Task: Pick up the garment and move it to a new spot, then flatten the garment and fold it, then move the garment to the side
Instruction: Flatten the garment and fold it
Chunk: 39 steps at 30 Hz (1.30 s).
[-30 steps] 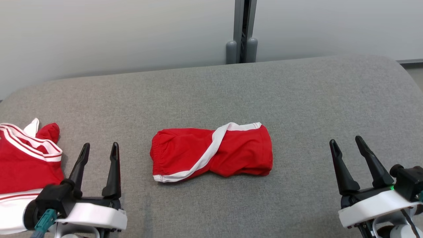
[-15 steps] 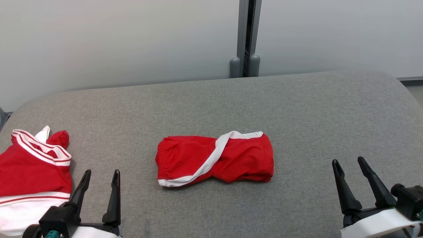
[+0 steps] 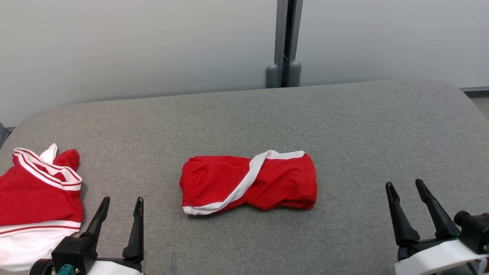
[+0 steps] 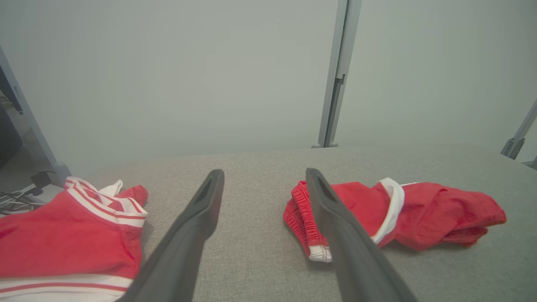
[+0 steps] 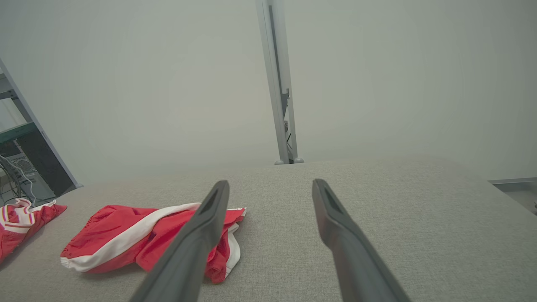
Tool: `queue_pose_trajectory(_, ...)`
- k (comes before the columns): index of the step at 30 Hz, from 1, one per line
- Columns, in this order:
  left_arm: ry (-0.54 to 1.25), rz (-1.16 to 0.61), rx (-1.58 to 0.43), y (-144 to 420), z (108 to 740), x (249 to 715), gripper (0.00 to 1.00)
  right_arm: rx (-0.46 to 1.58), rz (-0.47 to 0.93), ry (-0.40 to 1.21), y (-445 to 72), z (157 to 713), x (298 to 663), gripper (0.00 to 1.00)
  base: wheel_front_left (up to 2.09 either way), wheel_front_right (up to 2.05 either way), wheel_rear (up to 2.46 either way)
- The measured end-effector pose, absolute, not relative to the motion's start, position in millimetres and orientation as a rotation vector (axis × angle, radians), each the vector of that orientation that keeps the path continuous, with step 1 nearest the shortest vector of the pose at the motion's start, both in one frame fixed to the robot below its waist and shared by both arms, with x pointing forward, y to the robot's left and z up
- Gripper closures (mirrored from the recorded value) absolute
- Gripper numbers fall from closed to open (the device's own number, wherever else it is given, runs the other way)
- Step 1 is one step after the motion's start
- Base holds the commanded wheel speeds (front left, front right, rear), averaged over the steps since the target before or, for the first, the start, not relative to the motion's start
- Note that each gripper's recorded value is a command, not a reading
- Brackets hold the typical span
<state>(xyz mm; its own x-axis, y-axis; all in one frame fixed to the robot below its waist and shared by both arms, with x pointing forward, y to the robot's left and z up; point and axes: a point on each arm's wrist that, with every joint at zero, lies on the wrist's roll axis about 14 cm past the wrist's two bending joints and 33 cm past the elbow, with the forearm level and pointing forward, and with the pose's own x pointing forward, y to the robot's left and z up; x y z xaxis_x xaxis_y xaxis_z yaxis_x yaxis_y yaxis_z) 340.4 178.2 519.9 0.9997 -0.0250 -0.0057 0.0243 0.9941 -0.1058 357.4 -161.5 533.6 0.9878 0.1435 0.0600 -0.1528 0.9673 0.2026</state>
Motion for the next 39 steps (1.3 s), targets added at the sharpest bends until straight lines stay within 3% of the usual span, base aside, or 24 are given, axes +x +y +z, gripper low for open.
queue_pose_trajectory(13, -0.068, -0.109, -0.071, 164, 548, 373, 0.0, 0.211, 0.167, -0.026, -155, 529, 372, 0.0, 0.0, 0.0, 0.0)
queue_pose_trajectory(27, 0.466, -0.366, -0.197, 98, 418, 384, 0.0, 0.208, 0.173, 0.063, -153, 498, 397, 0.0, 0.0, 0.0, 0.0)
queue_pose_trajectory(34, 0.547, -0.393, -0.206, 96, 395, 385, 0.0, 0.206, 0.159, 0.079, -158, 492, 403, 0.0, 0.0, 0.0, 0.0)
queue_pose_trajectory(35, 0.549, -0.395, -0.212, 95, 394, 386, 0.24, 0.202, 0.159, 0.078, -160, 492, 404, 0.0, 0.0, 0.0, 0.0)
queue_pose_trajectory(36, 0.534, -0.4, -0.217, 95, 396, 387, 0.99, 0.198, 0.159, 0.075, -161, 493, 405, 0.0, 0.0, 0.0, 0.0)
queue_pose_trajectory(39, 0.538, -0.4, -0.218, 96, 394, 388, 1.0, 0.181, 0.163, 0.059, -164, 498, 410, 0.0, 0.0, 0.0, 0.0)
